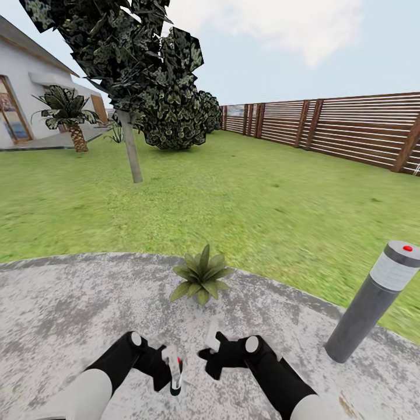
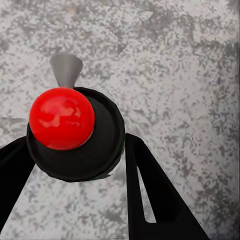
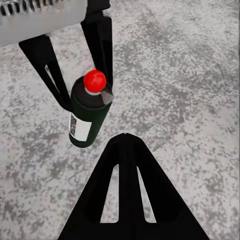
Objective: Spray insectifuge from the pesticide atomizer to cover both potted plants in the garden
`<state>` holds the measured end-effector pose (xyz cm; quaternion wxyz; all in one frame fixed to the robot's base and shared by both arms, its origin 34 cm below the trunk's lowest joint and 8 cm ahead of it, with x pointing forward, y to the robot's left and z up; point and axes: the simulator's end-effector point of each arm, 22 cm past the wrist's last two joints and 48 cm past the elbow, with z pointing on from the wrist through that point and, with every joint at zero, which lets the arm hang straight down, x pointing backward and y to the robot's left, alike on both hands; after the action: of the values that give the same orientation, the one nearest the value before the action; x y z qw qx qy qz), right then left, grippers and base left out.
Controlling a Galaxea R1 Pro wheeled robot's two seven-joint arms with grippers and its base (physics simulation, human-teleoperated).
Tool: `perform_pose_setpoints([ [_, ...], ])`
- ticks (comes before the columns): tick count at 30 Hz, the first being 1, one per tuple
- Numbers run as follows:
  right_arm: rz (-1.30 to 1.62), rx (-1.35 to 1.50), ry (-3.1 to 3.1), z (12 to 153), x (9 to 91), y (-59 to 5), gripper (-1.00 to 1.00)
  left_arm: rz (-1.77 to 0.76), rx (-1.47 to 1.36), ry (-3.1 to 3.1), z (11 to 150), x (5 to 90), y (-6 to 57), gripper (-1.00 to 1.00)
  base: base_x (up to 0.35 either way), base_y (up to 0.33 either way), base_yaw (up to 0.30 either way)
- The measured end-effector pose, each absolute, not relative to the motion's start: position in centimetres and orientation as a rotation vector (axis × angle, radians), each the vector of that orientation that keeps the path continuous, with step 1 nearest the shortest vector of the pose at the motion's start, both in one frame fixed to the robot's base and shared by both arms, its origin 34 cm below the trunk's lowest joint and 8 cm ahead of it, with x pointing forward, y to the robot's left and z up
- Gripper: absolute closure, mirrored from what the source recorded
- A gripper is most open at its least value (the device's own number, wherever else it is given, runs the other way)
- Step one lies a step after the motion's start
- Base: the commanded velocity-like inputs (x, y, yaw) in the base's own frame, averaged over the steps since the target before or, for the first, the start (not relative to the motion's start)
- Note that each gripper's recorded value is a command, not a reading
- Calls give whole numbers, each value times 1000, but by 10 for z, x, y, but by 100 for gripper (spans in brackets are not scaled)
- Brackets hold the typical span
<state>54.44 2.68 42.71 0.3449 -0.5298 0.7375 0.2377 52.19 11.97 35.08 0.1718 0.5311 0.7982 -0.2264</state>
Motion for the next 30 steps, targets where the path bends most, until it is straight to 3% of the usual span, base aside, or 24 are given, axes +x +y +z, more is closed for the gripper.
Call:
perform_pose_setpoints([
  [10,623,-1375,1909,429,544,31,100,-679,1570,2242,351,512,109,100,0,0,0],
  [30,623,-1375,1908,429,544,31,100,-874,1422,2168,376,511,64,100,0,0,0],
])
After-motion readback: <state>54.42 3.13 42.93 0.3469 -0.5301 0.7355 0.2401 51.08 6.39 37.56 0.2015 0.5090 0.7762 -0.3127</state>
